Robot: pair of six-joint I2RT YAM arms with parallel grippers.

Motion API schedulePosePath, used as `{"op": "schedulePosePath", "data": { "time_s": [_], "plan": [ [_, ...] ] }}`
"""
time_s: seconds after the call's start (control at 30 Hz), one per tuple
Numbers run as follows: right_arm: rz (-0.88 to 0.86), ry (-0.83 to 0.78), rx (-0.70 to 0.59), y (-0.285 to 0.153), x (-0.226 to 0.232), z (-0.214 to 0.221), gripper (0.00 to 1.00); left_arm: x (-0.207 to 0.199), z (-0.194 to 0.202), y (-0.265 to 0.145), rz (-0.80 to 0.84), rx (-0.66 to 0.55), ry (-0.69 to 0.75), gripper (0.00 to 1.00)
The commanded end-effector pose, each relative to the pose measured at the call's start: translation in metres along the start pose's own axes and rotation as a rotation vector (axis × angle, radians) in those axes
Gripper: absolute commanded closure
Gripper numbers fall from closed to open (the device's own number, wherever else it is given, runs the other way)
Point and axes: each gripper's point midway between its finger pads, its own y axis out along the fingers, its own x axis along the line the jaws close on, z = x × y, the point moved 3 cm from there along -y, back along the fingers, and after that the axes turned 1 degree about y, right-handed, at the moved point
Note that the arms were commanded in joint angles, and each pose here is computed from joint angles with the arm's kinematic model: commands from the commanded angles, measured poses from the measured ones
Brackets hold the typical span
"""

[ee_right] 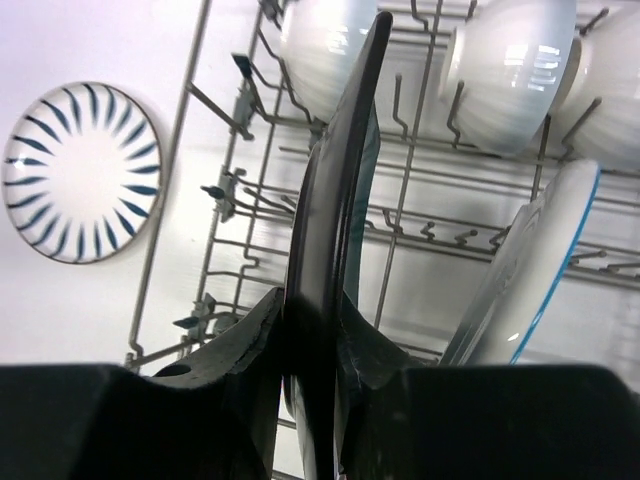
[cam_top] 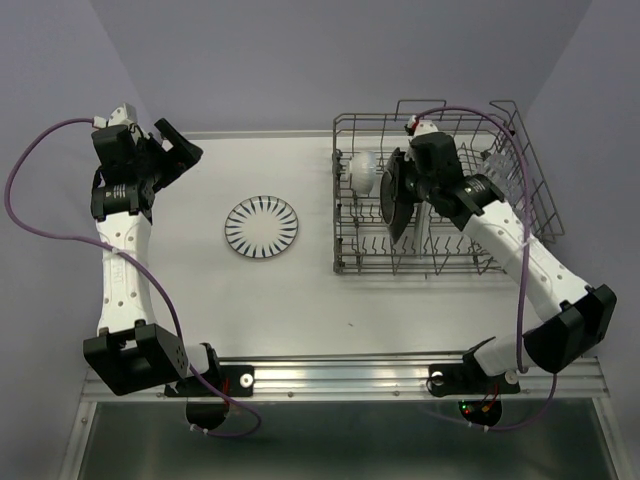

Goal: Unload the mixed dishes from the dish rack

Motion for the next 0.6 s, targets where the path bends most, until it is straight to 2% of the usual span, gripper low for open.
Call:
{"op": "schedulePosePath", "data": {
  "time_s": [0.0,0.13,0.23,0.43,0.57],
  "plan": [
    [-0.082,0.016,-0.265,-0.031,-0.002,-0.062,0.99,-0.016,-0.011,-0.017,0.052,-0.057,0.039,0.01],
    [-0.124,-0.001,-0.295,-0.041,-0.003,-0.071,0.99,-0.018,-0.010,-0.016,0.059,-0.054,0.038,0.01],
    [-0.203,-0.119,-0.310,-0.048,0.007,-0.076,0.99,-0.025,-0.005,-0.014,0.106,-0.030,0.039,0.01],
    [-0.460,-0.558,-0.409,-0.076,0.039,-0.089,0.99,-0.077,0.018,-0.015,0.285,0.050,0.073,0.01],
    [-0.564,-0.708,-0.428,-0.086,0.052,-0.093,0.99,-0.122,0.037,-0.025,0.431,0.103,0.072,0.01]
  ]
}}
